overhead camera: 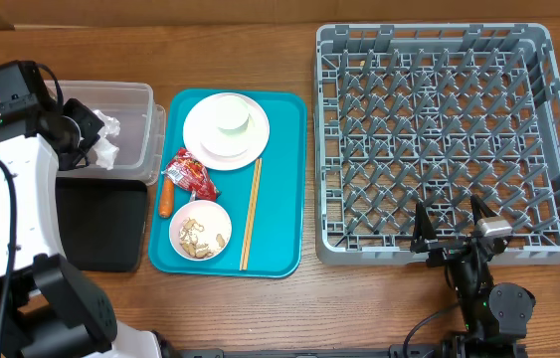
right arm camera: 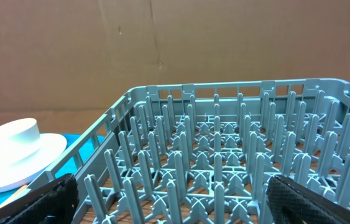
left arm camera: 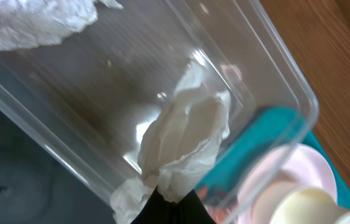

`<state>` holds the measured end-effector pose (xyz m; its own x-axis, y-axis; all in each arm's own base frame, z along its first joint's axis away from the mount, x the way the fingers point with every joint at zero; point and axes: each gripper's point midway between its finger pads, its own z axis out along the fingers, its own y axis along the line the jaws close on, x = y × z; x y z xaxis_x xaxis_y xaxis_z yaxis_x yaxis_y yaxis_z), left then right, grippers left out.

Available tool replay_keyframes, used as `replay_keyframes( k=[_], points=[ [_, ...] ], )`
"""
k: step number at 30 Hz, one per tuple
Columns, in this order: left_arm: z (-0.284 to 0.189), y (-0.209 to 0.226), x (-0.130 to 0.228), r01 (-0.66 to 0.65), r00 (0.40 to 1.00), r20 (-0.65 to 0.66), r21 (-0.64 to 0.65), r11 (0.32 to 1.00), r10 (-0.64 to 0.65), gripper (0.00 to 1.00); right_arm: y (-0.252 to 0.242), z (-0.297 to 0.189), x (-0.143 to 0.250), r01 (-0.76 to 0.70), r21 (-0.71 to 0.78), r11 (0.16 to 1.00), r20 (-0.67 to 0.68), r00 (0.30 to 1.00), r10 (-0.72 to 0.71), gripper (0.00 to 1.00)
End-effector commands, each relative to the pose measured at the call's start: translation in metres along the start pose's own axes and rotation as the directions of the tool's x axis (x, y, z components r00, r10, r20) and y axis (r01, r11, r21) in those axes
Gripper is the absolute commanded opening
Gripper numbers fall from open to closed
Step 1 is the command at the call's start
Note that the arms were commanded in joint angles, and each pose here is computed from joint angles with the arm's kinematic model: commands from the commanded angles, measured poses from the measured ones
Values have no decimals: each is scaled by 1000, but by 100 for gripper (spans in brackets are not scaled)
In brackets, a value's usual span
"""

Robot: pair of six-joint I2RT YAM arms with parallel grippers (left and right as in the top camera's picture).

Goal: Sort waste into correct bins and load items into the dishwasher
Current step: 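Move the tissue into the clear bin and release it, then reach the left gripper to the red snack wrapper and grasp it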

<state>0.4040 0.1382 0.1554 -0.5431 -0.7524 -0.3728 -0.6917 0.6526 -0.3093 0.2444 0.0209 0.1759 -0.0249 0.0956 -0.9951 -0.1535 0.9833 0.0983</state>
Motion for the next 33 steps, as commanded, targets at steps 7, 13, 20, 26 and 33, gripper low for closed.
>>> replay_keyframes(
  k=[7, 13, 20, 26, 33],
  points=[
    [-1, 15, -29, 39, 994, 104, -64, 997, -32, 29, -1, 0, 1, -2, 4, 1000, 8, 1000, 2, 100],
    [-3, 7, -37, -5, 991, 134, -30, 1000, 9, 52, -1, 0, 1, -2, 4, 1000, 8, 1000, 2, 100],
    [-22, -26, -2, -82, 996, -27, 163, 983, 88, 57, -1, 0, 1, -2, 4, 1000, 8, 1000, 2, 100],
    [-38, -32, 51, -95, 959, -235, 257, 962, 157, 59, -1, 0, 1, -2, 4, 1000, 7, 1000, 2, 100],
    [-44, -33, 89, -200, 901, -331, 258, 945, 281, 64, -1, 0, 1, -2, 4, 1000, 8, 1000, 2, 100]
  ],
)
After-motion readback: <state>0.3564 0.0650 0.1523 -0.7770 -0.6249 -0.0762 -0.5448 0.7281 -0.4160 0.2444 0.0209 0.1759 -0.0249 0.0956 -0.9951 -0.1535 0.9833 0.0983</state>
